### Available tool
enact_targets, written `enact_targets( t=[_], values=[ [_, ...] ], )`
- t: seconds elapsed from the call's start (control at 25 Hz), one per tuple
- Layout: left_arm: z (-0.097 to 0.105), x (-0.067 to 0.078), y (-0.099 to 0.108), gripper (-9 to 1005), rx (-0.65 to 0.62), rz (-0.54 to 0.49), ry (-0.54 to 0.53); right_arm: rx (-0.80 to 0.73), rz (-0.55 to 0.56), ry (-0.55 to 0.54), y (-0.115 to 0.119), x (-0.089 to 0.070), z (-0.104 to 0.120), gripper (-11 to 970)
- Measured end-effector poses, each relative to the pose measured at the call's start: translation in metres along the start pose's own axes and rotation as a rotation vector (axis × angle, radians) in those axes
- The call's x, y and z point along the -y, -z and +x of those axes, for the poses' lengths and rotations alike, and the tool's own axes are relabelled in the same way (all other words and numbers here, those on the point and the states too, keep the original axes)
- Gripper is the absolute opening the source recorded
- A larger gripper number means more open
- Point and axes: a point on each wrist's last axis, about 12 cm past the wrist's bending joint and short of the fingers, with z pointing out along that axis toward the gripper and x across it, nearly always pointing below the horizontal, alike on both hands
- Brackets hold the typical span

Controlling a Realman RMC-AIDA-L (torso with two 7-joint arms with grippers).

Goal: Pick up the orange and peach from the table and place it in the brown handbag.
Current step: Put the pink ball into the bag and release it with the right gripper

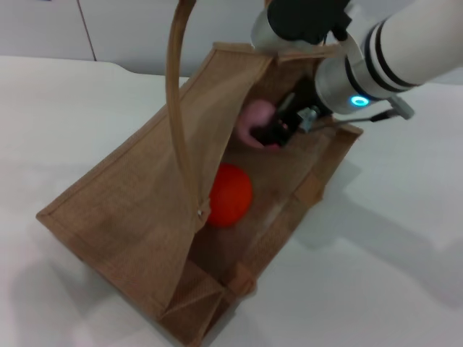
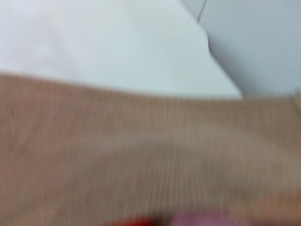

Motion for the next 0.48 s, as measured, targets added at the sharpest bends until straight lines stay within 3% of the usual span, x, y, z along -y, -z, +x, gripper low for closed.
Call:
enact_targets(
  t=[0.48],
  values=[
    [0.0081,-0.0010,0.0018,145,-0.018,-0.007,0.019,0.097,0.014,-0.010,-0.0106,0.0044,-0.0015,424]
  ],
)
